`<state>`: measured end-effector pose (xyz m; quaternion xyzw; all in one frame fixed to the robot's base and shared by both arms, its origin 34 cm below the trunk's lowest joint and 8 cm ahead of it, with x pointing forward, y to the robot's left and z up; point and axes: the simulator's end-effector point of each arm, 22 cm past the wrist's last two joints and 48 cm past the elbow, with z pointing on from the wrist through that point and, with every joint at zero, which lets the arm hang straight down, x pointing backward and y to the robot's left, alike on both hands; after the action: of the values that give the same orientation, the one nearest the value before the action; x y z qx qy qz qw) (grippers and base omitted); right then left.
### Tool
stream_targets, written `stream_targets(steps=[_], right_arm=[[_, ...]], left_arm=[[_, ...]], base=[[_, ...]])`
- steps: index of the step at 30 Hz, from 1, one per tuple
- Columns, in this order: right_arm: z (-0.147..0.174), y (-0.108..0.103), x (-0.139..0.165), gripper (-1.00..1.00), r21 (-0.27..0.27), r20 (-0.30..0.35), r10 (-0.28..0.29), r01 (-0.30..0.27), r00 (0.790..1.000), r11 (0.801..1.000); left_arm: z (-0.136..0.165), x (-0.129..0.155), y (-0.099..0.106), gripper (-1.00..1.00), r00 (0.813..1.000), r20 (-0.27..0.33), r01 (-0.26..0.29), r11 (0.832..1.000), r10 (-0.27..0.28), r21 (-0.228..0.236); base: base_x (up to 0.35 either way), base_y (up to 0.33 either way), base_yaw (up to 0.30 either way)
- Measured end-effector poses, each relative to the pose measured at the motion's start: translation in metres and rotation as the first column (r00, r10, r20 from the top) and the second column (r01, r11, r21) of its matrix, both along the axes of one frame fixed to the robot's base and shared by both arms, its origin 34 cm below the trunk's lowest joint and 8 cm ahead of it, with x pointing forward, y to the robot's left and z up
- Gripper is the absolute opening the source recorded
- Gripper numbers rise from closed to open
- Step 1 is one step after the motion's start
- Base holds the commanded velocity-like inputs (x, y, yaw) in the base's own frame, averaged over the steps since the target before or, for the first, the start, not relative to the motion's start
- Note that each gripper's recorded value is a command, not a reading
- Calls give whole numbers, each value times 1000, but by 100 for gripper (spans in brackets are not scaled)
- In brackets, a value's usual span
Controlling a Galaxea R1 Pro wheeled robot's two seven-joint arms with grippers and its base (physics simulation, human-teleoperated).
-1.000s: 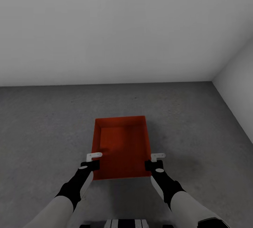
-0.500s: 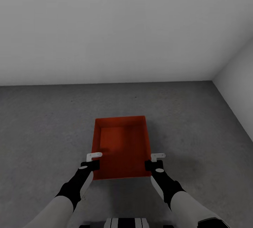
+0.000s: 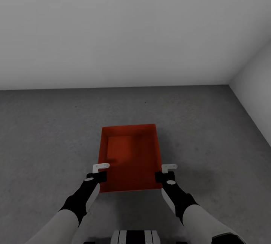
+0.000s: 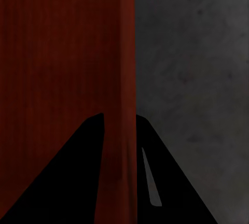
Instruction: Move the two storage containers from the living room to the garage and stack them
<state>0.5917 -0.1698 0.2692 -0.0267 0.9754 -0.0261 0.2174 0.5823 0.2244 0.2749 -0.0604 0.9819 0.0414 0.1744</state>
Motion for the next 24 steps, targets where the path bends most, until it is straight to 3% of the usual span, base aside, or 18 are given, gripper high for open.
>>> stream_targets(steps=[24], right_arm=[[-29, 0, -5, -100, 0, 1, 0, 0, 1000, 1000]], left_arm=[[-29, -5, 0, -100, 1000, 1, 0, 1000, 0, 0]], base=[[0, 0, 0]])
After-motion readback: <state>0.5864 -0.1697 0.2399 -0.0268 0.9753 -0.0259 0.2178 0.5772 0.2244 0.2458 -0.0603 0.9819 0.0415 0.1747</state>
